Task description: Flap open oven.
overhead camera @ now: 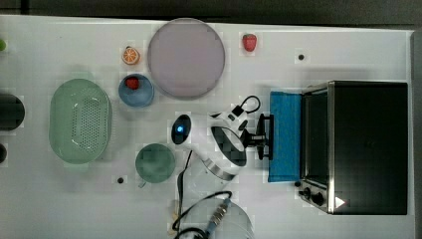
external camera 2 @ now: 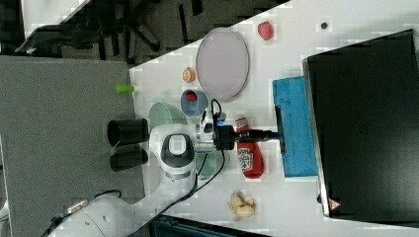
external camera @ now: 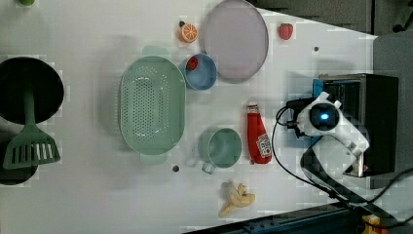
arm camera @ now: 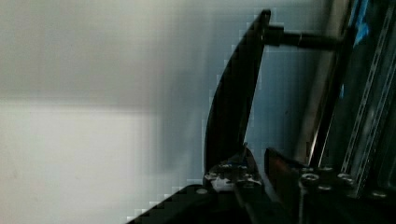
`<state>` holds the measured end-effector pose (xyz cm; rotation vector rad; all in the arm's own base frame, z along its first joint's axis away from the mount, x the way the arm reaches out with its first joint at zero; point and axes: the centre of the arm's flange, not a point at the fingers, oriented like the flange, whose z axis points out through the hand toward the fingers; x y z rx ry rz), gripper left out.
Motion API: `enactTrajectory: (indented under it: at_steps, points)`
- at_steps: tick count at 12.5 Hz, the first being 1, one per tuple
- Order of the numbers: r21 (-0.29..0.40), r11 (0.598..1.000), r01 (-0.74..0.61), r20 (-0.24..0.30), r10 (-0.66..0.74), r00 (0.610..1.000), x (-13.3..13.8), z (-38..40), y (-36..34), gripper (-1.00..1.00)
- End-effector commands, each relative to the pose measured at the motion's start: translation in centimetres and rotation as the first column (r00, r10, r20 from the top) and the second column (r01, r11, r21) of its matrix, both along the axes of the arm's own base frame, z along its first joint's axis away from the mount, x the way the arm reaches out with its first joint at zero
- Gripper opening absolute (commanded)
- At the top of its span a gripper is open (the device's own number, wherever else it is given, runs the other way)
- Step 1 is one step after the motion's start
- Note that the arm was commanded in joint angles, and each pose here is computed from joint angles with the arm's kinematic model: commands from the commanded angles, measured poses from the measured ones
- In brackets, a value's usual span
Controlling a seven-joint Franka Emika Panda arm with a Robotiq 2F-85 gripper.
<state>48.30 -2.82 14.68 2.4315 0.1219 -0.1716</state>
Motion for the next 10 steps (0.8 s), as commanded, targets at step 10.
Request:
enactTrajectory:
  at_steps: [10]
  points:
    - [0.119, 0.981, 0.157, 0.239, -0.181, 0.954, 4.0, 1.5, 1.8, -0.65]
